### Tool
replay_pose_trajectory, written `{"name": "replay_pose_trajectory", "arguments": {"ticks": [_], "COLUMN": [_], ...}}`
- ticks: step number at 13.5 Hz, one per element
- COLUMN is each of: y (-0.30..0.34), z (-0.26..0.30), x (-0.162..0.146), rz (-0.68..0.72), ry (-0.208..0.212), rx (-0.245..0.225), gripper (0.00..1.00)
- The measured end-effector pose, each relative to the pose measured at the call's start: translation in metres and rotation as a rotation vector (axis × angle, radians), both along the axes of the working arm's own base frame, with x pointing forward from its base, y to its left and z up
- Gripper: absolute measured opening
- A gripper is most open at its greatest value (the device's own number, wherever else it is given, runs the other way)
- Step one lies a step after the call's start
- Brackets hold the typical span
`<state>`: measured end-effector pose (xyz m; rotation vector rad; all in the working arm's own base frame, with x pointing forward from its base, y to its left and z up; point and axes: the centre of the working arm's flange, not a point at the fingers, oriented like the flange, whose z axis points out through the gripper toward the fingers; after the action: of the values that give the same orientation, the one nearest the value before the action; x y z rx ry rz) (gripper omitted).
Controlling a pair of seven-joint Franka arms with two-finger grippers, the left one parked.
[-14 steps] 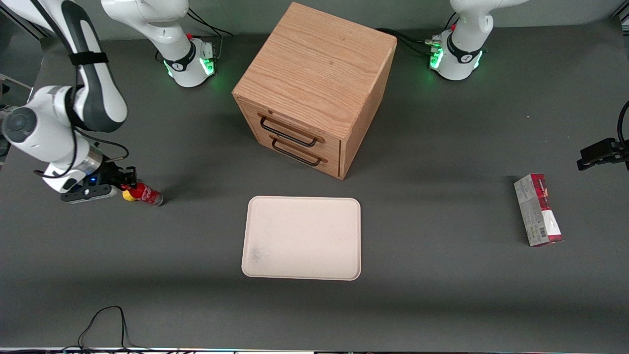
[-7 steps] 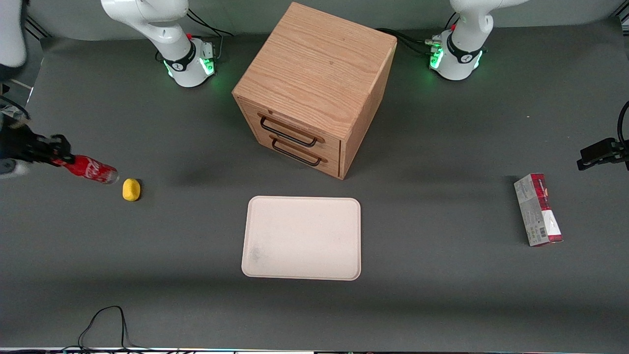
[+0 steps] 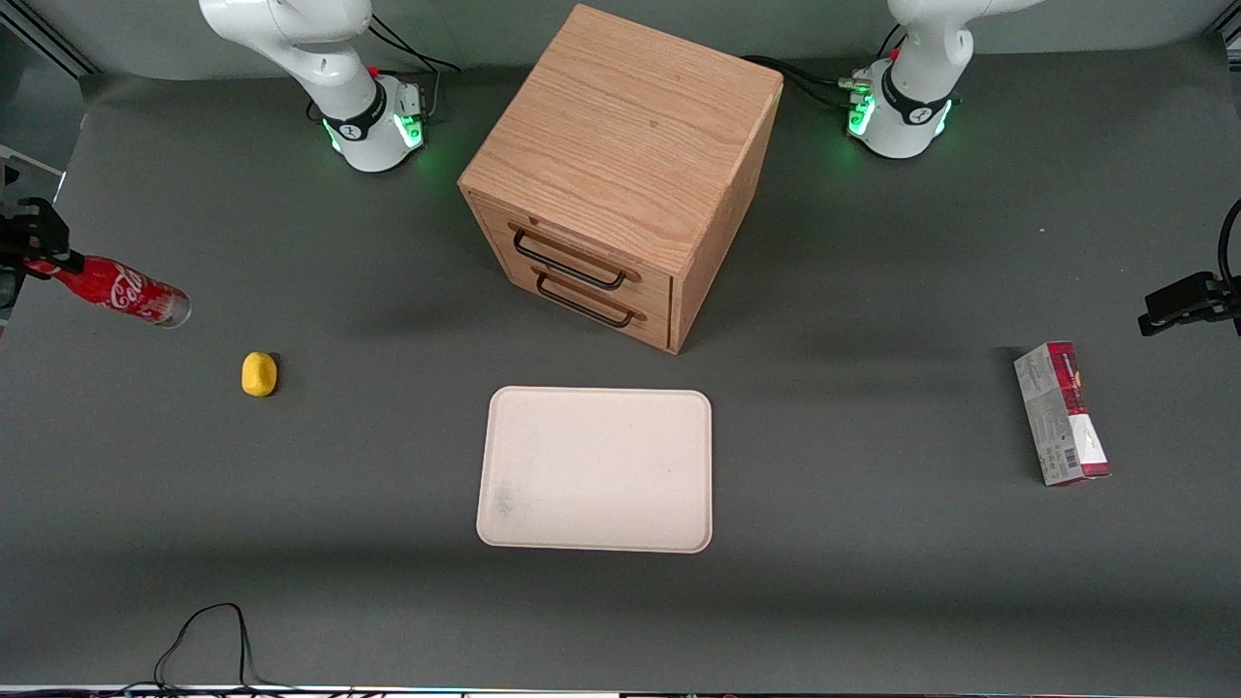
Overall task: Place coke bottle on tray
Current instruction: 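Carry the bottle with the right gripper over the white tray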
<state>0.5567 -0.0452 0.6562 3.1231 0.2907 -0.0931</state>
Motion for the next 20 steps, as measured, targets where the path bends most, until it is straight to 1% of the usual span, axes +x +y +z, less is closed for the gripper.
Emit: {"name": "replay_pose_trajectory", "arguments": {"ticks": [2,4,5,7,10,12,14,16,17,20], "y": [0.039,0.093,0.120,0.178,0.267,0.321,0.362,0.377,0.376,0.372], "z": [-0.006,-0.015,-0.022,-0.043,-0.077,-0.096,-0.107,-0.114,-0.117,-0.150], "x": [0.030,0.060,0.072,0.088,0.095,0.087,0.077,0.076,0.080,0.104], "rz": [0.070,0.132,0.145,0.162,0.205,0.206,0.230,0.242,0.239,0.218], "ry": [-0.020,-0.040,-0.040,-0.035,-0.038,-0.035,-0.051,-0.067,-0.078,-0.106], "rx": [0.003,0.026,0.038,0.049,0.034,0.019,0.004,0.007,0.012,0.021], "gripper": [0.31,0.31,0.31,0.31,0.31,0.31,0.31,0.31,0.31,0.31]}}
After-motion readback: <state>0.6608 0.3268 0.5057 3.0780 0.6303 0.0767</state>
